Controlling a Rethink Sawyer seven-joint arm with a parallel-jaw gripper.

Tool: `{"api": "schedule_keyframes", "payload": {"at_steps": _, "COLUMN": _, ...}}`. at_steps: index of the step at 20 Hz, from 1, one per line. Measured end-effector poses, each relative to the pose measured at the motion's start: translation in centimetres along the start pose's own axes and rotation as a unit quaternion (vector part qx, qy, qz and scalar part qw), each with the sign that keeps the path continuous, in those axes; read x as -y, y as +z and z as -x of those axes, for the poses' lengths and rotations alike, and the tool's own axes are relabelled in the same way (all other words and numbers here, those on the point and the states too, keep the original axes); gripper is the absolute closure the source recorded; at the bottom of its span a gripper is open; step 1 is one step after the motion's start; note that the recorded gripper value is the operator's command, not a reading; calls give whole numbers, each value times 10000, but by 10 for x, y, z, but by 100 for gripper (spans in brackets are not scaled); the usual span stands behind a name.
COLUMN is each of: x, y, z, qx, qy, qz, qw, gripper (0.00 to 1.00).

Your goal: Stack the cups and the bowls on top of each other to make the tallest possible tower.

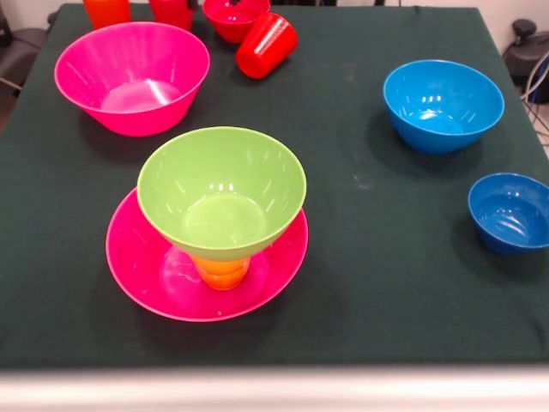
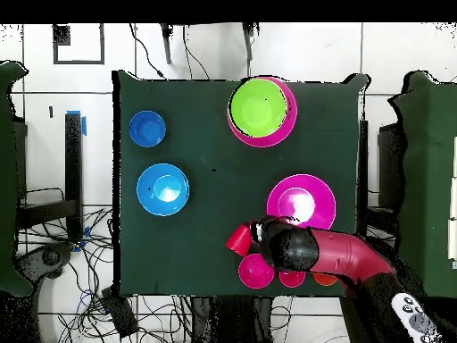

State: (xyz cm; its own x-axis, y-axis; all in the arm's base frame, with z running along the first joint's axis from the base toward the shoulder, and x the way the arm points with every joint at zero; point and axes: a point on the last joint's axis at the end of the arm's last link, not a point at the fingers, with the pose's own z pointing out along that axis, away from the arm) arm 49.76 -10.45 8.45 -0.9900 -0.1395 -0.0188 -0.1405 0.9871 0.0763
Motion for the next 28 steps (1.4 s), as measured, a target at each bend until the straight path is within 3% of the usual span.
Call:
{"api": "schedule_keyframes", "payload": {"at_steps": 8, "x": 20, "y": 19, "z": -30, "qx": -9, "qy": 137, "qz": 4, "qw": 9999, "gripper": 0}}
{"api": "schedule_keyframes", "payload": {"at_steps": 28, "x": 35, "y": 53, "z": -100, "qx": -589, "qy": 64, "qz": -2, "qw": 9982, "gripper": 0}}
